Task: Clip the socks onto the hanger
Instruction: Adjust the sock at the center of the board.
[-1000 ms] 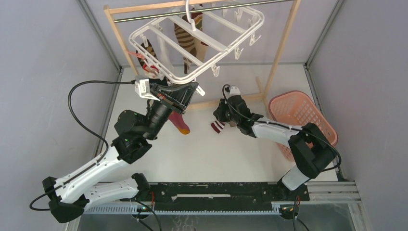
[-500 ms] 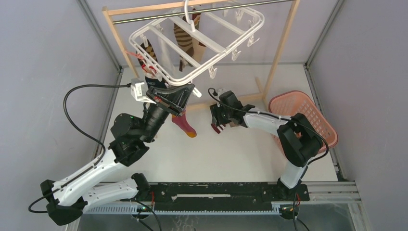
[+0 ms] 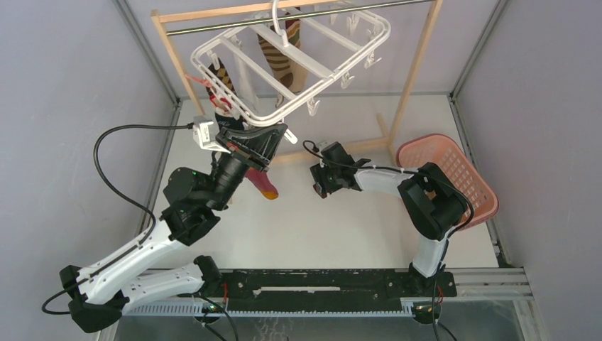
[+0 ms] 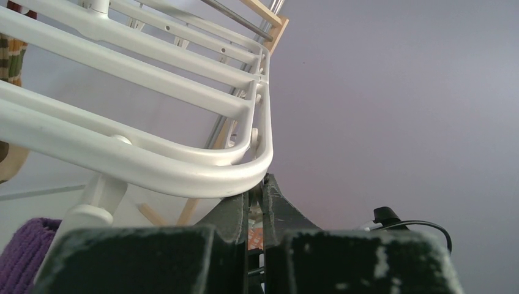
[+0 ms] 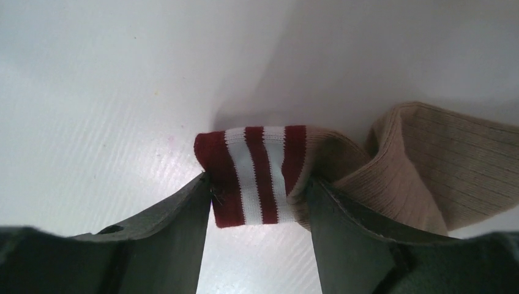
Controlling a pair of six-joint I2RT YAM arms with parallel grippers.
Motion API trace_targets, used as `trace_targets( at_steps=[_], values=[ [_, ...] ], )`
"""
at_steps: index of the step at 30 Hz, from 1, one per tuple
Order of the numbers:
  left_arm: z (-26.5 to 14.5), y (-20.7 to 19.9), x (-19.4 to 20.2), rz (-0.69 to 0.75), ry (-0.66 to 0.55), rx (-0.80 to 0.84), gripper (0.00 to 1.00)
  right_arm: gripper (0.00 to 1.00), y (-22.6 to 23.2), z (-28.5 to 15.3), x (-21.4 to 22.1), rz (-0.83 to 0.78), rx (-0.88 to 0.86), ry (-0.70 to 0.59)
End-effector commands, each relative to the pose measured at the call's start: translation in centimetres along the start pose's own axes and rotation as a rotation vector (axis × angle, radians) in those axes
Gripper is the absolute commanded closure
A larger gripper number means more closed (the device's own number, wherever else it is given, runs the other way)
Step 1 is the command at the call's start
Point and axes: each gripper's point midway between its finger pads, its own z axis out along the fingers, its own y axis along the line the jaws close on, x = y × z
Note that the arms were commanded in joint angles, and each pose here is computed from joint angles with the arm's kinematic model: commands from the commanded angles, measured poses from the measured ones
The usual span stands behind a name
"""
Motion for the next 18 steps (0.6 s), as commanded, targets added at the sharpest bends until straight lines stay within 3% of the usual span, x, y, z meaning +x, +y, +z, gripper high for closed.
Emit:
trace_targets(
  at_steps=[1,4,7,9,14,18],
  values=[
    [-0.5,-0.1,1.0,0.013,0.026,0.018,1.0,0.34,0.0,1.0,1.1,-0.006,-0.003,0.019],
    [-0.5,-0.1,1.0,0.01,0.028,0.019,1.0,0.36,-0.2,1.7,1.7,-0.001,0.002,0.037],
    [-0.5,0.0,1.1,0.012,0.028,0.017,1.0,0.44,-0.1,1.9,2.0,0.003,-0.002,0.045],
    [-0.6,0.0,1.0,0.013,0.026,0.015,1.0,0.55,-0.2,1.9,2.0,0.002,0.003,0.046],
    [-0.8,0.2,0.8,0.016,0.021,0.009,1.0,0.96,-0.5,1.7,2.2,-0.009,0.028,0.052],
    [-0.8,0.2,0.8,0.017,0.018,0.008,1.0,1.0,-0.5,1.1,1.9,-0.005,0.027,0.031]
  ],
)
